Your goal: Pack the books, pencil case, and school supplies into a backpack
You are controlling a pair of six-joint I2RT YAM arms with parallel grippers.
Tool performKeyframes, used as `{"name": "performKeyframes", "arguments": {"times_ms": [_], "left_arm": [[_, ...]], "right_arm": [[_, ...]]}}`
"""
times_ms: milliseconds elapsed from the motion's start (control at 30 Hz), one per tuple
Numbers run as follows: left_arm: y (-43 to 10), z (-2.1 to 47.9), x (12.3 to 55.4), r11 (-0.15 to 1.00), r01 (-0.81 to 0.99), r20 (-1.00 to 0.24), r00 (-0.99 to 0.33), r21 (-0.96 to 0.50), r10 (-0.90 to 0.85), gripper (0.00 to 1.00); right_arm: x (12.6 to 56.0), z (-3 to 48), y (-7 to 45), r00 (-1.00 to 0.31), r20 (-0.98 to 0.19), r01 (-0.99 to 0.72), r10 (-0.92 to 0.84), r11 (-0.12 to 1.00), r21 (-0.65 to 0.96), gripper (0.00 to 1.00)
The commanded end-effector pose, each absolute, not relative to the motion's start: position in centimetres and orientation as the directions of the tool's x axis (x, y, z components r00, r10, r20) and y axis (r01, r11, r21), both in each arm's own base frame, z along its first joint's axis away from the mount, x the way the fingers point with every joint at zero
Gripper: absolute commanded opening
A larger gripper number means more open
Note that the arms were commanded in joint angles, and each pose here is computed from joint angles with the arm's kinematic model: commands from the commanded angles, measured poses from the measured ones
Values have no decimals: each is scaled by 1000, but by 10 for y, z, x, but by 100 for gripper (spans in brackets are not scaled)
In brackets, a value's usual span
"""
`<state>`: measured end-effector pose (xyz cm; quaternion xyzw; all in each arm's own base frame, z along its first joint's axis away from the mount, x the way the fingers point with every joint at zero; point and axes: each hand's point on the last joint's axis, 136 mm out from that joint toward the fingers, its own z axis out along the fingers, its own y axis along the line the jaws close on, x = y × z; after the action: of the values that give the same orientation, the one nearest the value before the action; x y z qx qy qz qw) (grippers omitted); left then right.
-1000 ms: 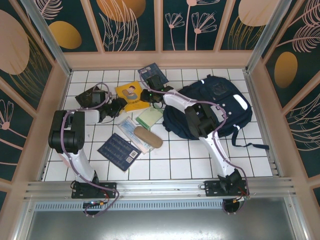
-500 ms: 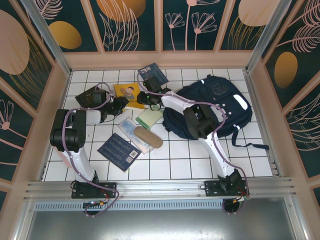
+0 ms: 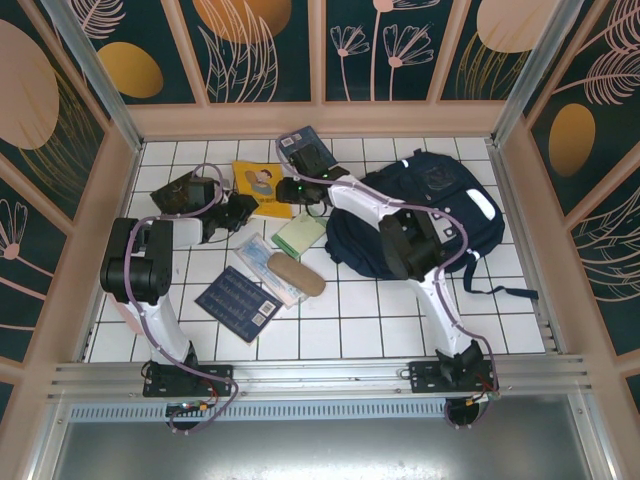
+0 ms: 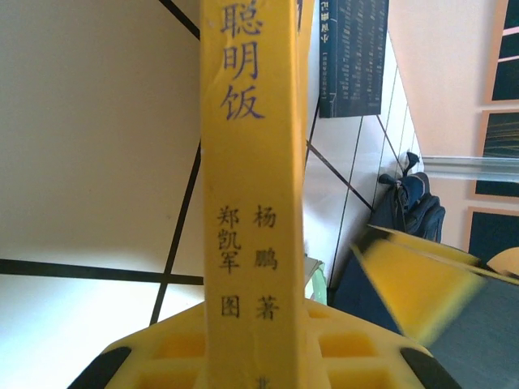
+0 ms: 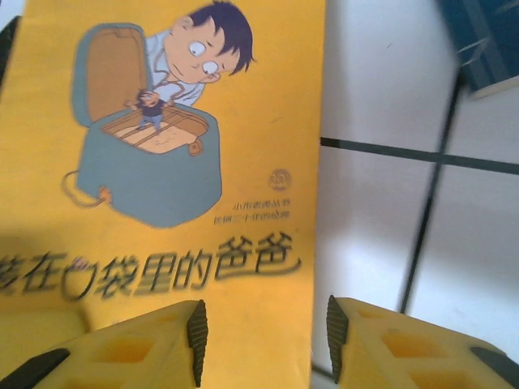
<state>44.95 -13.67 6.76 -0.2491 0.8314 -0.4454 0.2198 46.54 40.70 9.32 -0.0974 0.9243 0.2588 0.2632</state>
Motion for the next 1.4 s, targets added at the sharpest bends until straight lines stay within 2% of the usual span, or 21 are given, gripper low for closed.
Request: {"name": "performKeyframes", "arguments": {"times_ms": [0,233,433,633,833,1067,1133,1200,1367], "left_arm": [[-145,108,460,479,-86,-238,-783,-874,-574,0],[-149,138,463,477,-14,-288,-782,-879,-553,0],[-152,148,463,461,8,-293,-783,-887,-549,0],[-154,154,464,458,22,-298,-787,-888,-540,0],[-156,155,462,462,26,-300,-792,-887,-532,0],[-156,156,461,464,31,-304,-793,-886,-528,0],[-157,158,461,463,34,-305,-794,-886,-526,0],[-157,159,460,462,36,-305,-795,-886,-524,0],[-157,164,458,477,47,-322,-795,-878,-514,0]], "right_arm": [[461,153,370,-770,-634,-340,-72,887,312,49],[423,155,271,-778,-612,-276,-146,953,124,52],[382,120,212,-832,-521,-245,-190,969,38,53],[355,86,196,-863,-446,-269,-239,963,3,54],[352,69,174,-876,-408,-233,-255,967,-104,54],[337,49,163,-893,-354,-245,-276,961,-132,53],[336,44,162,-895,-350,-246,-277,960,-130,50],[335,39,162,-897,-342,-247,-279,960,-135,43],[340,40,172,-898,-342,-260,-278,961,-100,1]]}}
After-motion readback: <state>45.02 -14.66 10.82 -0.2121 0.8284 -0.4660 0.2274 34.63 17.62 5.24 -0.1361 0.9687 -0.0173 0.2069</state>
